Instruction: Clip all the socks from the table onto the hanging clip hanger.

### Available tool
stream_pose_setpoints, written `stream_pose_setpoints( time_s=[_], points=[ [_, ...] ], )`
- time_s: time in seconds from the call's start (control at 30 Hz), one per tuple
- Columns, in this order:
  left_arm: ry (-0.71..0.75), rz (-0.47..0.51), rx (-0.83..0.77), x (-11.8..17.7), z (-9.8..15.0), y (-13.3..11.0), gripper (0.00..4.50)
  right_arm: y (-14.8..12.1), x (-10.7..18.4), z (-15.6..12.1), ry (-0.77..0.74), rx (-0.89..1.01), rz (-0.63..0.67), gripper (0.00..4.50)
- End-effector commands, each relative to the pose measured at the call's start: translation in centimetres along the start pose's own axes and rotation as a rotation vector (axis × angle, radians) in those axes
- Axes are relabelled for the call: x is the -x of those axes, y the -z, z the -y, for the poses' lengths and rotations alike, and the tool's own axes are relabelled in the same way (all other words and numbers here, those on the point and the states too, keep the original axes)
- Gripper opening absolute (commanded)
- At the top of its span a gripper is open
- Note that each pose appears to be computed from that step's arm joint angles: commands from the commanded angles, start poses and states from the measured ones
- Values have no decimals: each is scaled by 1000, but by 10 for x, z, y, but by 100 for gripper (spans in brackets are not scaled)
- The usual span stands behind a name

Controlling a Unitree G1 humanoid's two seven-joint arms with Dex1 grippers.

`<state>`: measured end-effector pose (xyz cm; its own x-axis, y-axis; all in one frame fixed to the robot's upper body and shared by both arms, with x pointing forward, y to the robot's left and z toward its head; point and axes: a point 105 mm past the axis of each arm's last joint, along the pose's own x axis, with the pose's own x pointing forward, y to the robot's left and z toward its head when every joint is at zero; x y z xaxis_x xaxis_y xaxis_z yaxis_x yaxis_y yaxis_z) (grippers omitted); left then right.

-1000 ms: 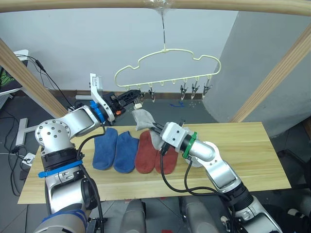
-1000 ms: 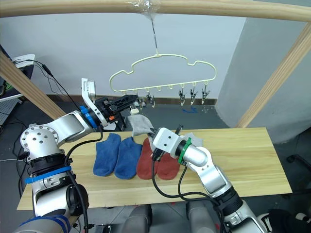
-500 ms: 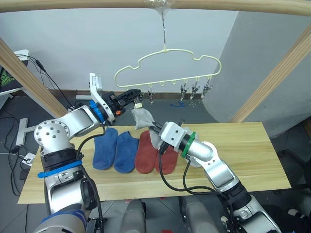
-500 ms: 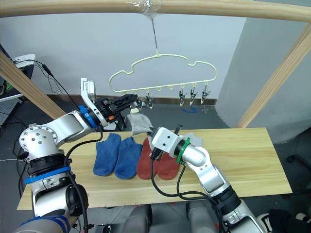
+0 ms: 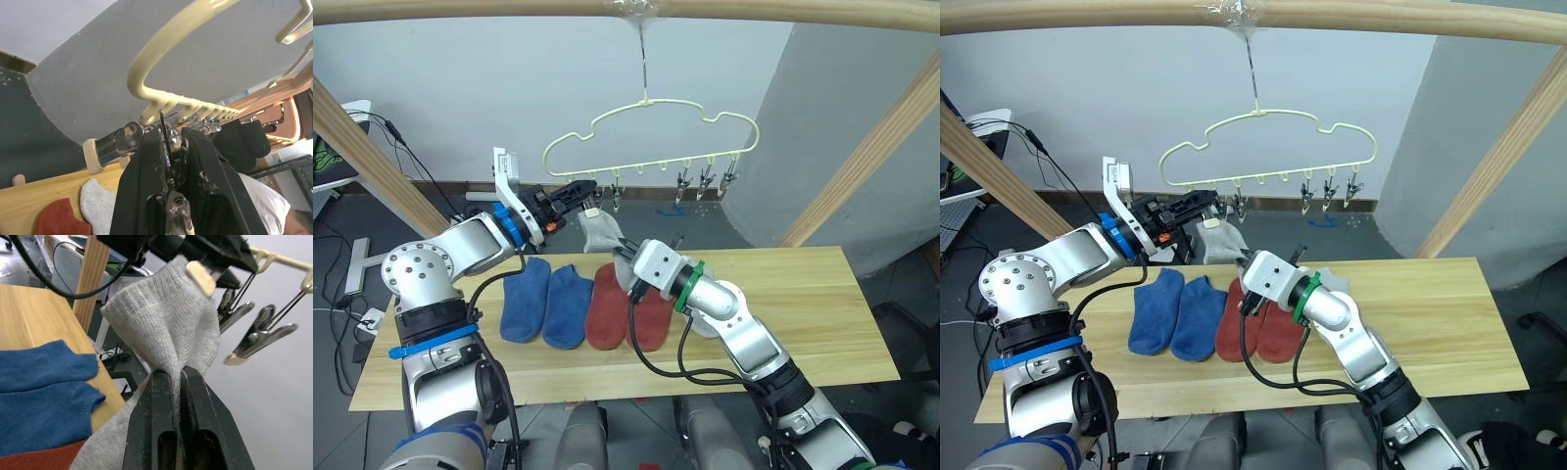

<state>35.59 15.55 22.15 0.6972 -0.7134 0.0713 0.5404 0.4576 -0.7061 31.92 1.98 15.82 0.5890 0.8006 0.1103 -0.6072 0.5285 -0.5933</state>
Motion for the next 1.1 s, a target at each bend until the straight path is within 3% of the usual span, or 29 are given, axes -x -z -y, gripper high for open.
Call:
stream_pose_setpoints(
  time_s=[0.03,0.23,0.27,0.67,0.87,0.97,1.1],
  points=[
    [30,6,-61,3,10,-4,24,-15,-3,8,29,27,59,4],
    [35,9,-97,4,12,-3,24,-14,-3,6,16,19,56,4],
    [36,8,-97,5,11,-3,81,-13,-3,5,12,16,55,0],
    [16,41,-117,29,13,-13,443,-5,-22,-4,-16,-67,50,0],
    [-160,-5,-221,64,-5,2,447,10,-44,-5,2,-304,25,0],
    [-184,-9,-323,67,-2,3,450,21,-46,-6,16,-502,-2,80],
    [-188,0,-381,67,1,4,450,23,-45,-5,9,-565,1,222]
  ],
)
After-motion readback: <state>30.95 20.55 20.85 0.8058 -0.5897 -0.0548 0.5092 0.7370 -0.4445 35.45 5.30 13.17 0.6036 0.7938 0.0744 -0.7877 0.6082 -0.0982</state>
